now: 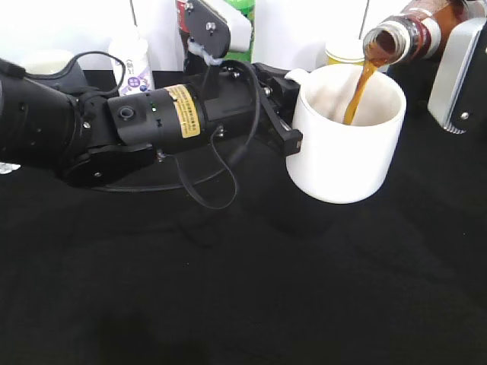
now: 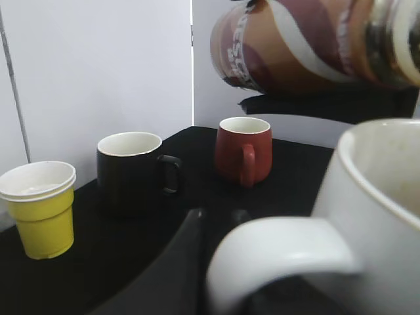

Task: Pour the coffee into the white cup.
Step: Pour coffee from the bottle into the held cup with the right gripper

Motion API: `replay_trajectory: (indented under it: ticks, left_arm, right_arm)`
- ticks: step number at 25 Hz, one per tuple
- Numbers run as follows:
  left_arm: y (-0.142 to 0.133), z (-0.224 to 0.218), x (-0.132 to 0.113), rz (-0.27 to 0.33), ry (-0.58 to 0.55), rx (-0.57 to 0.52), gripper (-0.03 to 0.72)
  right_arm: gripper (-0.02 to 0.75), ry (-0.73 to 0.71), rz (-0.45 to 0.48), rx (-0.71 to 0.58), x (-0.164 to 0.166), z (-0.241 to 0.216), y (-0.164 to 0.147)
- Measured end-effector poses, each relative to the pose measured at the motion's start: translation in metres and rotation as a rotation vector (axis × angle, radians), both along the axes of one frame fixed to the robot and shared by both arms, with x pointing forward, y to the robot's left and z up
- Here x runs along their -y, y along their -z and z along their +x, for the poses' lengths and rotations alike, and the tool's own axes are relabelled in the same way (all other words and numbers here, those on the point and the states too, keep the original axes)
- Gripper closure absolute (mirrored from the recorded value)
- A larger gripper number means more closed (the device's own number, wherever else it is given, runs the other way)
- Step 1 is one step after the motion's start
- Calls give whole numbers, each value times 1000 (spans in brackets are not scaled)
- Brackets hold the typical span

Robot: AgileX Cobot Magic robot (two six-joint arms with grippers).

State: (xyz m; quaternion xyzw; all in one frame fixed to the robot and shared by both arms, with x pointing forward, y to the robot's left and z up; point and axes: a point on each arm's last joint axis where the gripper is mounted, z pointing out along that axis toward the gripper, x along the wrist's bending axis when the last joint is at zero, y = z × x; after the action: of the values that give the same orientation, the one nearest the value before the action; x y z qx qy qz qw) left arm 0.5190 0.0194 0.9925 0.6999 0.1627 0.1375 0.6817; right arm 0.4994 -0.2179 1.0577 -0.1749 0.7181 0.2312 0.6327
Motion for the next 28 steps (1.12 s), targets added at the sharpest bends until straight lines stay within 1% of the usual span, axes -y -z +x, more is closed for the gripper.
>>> replay_trajectory:
  ticks: [2,4,9,12,23,26,27,28]
  left_arm:
    - [0,0,0,1,5,-3,614]
    - [1,-2,1,17,29,6,614]
    - [2,-3,1,20,40,-1,614]
    - [3,-5,2,39,65,13,613]
    - [3,-6,2,41,70,12,613]
    - [3,-6,2,41,70,12,613]
    - [3,-6,2,41,70,12,613]
    - [3,-5,2,38,65,9,613]
  right_arm:
    - [220,-3,-23,17,0,0,0]
    - [220,-3,-27,19,0,0,0]
    - [220,-3,-47,32,0,0,0]
    - [220,-3,-48,33,0,0,0]
    - [220,-9,-100,68,0,0,0]
    - [220,-9,-102,69,0,0,0]
    - [220,-7,-85,58,0,0,0]
    - [220,-2,-45,31,0,0,0]
